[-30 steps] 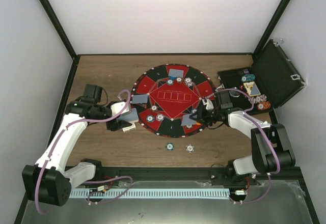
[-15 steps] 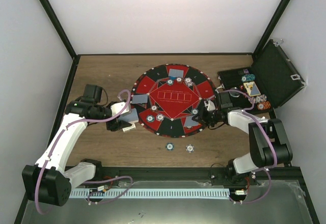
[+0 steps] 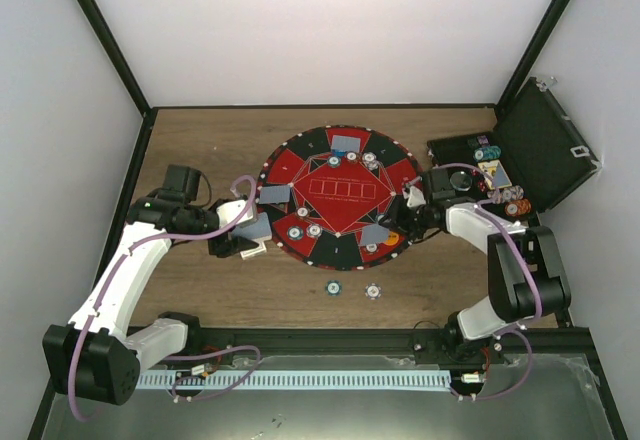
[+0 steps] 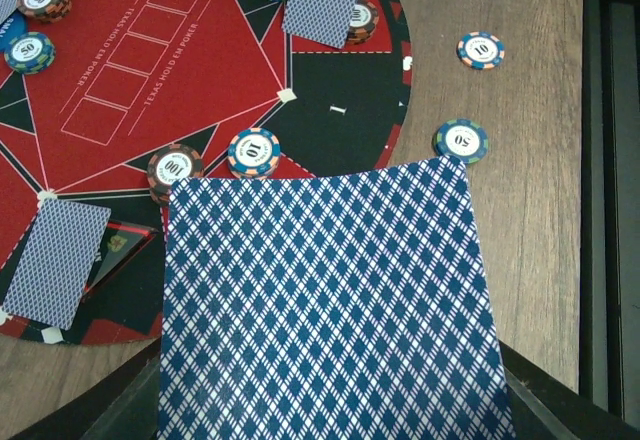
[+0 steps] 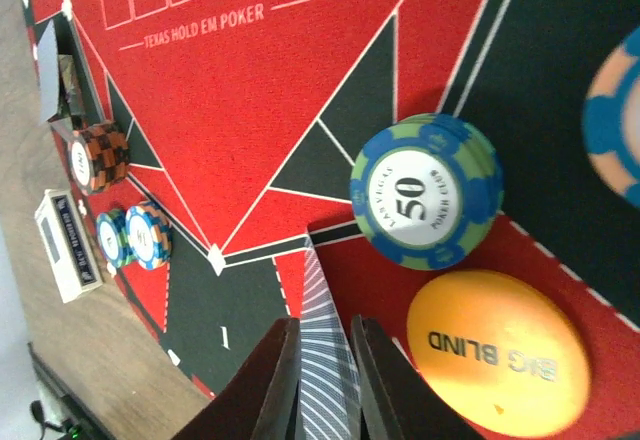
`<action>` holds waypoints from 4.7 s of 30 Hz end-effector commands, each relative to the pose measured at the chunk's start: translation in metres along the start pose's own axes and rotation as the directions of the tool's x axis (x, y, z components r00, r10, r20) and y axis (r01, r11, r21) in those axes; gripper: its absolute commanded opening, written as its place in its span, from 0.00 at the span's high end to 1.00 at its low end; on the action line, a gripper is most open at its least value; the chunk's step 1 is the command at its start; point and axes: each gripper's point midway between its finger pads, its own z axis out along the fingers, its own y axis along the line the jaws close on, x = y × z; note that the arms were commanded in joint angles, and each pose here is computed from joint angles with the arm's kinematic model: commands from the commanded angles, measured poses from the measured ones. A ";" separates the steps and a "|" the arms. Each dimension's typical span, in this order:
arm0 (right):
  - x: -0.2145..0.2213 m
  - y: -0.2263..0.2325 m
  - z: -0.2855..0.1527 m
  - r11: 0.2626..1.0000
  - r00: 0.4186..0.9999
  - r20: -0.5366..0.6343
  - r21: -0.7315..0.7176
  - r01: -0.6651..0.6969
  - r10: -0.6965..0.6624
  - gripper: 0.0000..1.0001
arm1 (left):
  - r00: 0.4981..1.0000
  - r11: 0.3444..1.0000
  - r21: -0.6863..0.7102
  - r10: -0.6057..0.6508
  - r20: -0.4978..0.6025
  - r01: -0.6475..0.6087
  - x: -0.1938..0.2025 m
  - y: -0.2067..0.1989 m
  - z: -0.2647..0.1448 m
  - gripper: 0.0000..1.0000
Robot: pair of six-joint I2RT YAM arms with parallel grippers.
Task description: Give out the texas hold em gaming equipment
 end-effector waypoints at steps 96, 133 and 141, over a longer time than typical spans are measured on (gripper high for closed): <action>0.082 0.275 0.004 0.827 0.939 -0.176 -0.539 0.159 -0.295 0.99 | 0.996 0.997 -0.013 0.076 0.048 -0.076 -0.014 -0.001 -0.008 0.94; -0.031 0.222 0.168 0.942 0.947 -0.251 -0.317 0.113 -0.198 0.83 | 0.996 0.997 -0.041 0.074 0.046 -0.072 -0.021 -0.004 -0.018 0.93; -0.035 0.206 0.156 0.964 0.956 -0.220 -0.221 0.146 -0.195 0.82 | 0.996 0.996 -0.046 0.077 0.047 -0.075 -0.022 -0.004 -0.020 0.93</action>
